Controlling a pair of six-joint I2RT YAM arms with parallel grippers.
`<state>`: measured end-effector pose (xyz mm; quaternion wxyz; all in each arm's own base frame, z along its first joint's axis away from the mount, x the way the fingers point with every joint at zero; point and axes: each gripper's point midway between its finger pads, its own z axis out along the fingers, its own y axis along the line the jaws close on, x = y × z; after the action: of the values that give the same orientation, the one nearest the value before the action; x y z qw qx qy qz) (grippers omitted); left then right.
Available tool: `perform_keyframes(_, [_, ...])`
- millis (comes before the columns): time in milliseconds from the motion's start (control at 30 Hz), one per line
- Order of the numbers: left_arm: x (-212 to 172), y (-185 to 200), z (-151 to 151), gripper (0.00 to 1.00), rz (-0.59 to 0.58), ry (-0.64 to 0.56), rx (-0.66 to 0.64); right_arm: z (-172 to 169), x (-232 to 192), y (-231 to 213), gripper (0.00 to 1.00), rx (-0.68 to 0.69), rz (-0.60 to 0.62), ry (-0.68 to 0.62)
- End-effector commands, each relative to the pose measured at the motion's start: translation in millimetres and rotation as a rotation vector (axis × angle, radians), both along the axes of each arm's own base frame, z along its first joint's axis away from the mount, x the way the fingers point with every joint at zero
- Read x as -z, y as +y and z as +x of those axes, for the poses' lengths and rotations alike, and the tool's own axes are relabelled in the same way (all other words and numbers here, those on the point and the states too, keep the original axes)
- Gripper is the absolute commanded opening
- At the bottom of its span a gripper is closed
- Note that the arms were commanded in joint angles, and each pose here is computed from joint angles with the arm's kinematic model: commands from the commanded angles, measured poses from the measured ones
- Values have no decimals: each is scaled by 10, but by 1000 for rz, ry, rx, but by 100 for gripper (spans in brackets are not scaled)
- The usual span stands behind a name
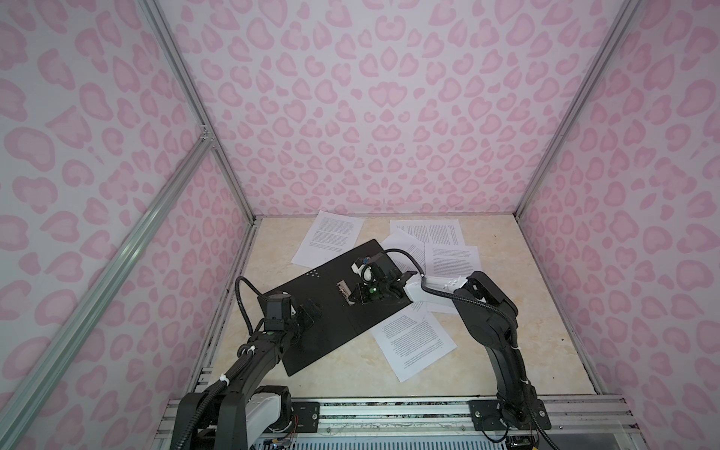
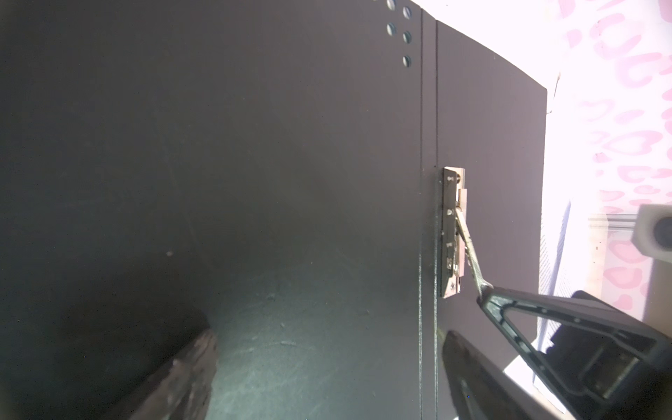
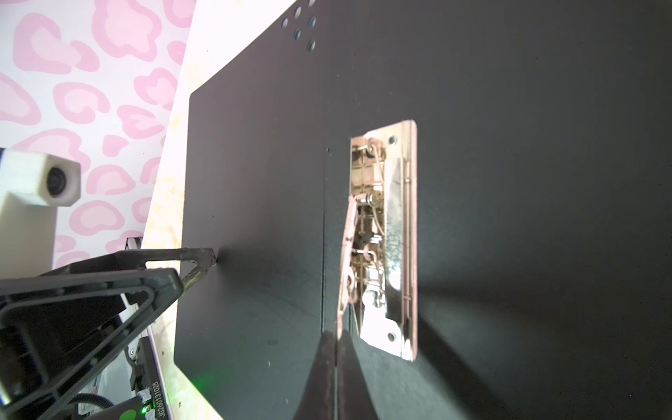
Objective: Put the files into the folder
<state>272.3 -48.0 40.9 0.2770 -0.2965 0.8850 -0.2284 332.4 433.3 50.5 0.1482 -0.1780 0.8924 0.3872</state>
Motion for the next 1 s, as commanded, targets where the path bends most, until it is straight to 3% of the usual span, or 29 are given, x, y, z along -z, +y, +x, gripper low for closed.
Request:
perform_keyframes(0, [179, 72, -193, 98, 31, 105, -23, -66, -64, -47, 14, -15, -10, 2])
perform_keyframes(100, [179, 71, -191, 98, 31, 105, -23, -89, -127, -118, 30, -16, -19, -25])
perform_keyframes(200, [179, 65, -191, 98, 29, 105, -20, -138, -124, -175, 36, -23, -27, -34])
perform_keyframes(300, [175, 62, -186, 98, 28, 104, -19, -179, -76, -225, 32, -18, -35, -32])
perform_keyframes(433, [174, 63, -185, 98, 28, 103, -19, -222, 11, -208, 19, -31, -44, -22])
perform_keyframes(667, [173, 62, -183, 98, 27, 103, -20, -247, 35, 24, 17, -67, -20, -4])
perform_keyframes(800, [170, 60, -184, 98, 26, 102, -19, -112, 32, 153, 17, -82, -1, -7])
perform_keyframes(967, [168, 62, -187, 98, 25, 101, -20, 308, 70, 251, 15, -93, -26, -17])
